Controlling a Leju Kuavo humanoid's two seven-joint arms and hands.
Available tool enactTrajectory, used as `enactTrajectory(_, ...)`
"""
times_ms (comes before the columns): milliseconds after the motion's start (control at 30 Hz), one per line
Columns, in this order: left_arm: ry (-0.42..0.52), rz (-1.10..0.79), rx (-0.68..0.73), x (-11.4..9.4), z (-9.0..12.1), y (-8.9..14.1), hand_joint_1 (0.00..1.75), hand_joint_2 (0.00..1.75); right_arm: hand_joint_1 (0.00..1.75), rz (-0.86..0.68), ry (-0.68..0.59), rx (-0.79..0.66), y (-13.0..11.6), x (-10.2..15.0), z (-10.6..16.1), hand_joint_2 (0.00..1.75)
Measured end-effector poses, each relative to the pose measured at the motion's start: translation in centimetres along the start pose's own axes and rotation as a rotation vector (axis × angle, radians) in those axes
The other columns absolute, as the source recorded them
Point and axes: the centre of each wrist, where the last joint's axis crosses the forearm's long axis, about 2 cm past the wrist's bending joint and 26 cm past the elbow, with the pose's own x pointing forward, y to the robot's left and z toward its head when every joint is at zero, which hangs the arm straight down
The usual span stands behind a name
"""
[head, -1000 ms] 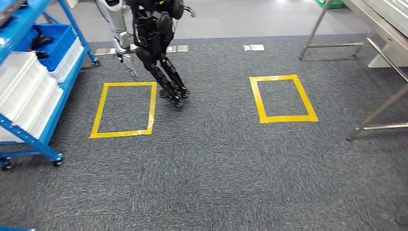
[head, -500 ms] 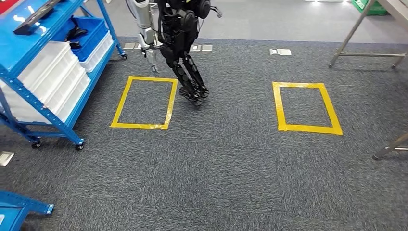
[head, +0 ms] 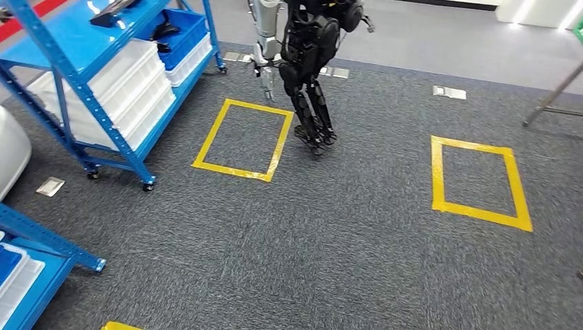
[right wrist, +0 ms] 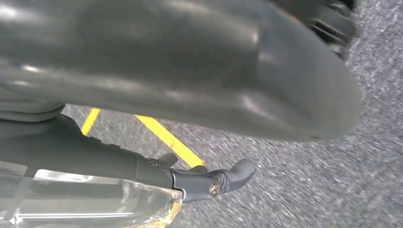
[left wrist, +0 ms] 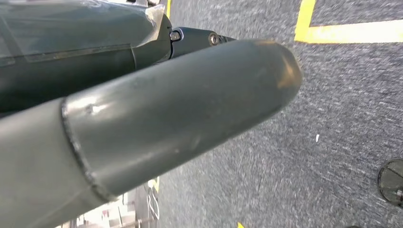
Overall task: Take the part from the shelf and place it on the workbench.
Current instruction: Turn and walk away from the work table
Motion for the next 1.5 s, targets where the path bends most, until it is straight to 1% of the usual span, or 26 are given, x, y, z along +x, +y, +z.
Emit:
enactTrajectory(267,-0.022,-0.036,-0.003,-0.3,-0.1,0.1,0.0,0.0,0.0,-0.01,-0.002,-0.005,0.0,0.1,-0.1,0.0)
enactTrajectory(500,-0.038,-0.06,0.001,-0.3,-0.2,0.2,0.0,0.0,0.0,-0.008,0.0,-0.009,0.1,-0.3,0.1,0.0)
enactTrajectory(633,-0.049,-0.066,0.009,0.0,-0.2,0.5,0.0,0.0,0.0,-0.011,-0.005,-0.006,0.3,-0.2,0.1,0.0)
enactTrajectory(800,-0.05,-0.069,0.015,0.0,-0.3,0.7,0.0,0.0,0.0,-0.013,-0.01,-0.005,0.4,0.1,0.1,0.0)
enactTrajectory(1067,-0.061,-0.105,0.014,0.1,-0.2,0.6,0.0,0.0,0.0,-0.027,0.001,-0.021,0.2,-0.3,0.2,0.0)
enactTrajectory(1500,-0.06,-0.136,0.019,0.0,-0.4,1.0,0.0,0.0,0.0,-0.054,0.013,-0.036,0.5,-0.6,0.4,0.0)
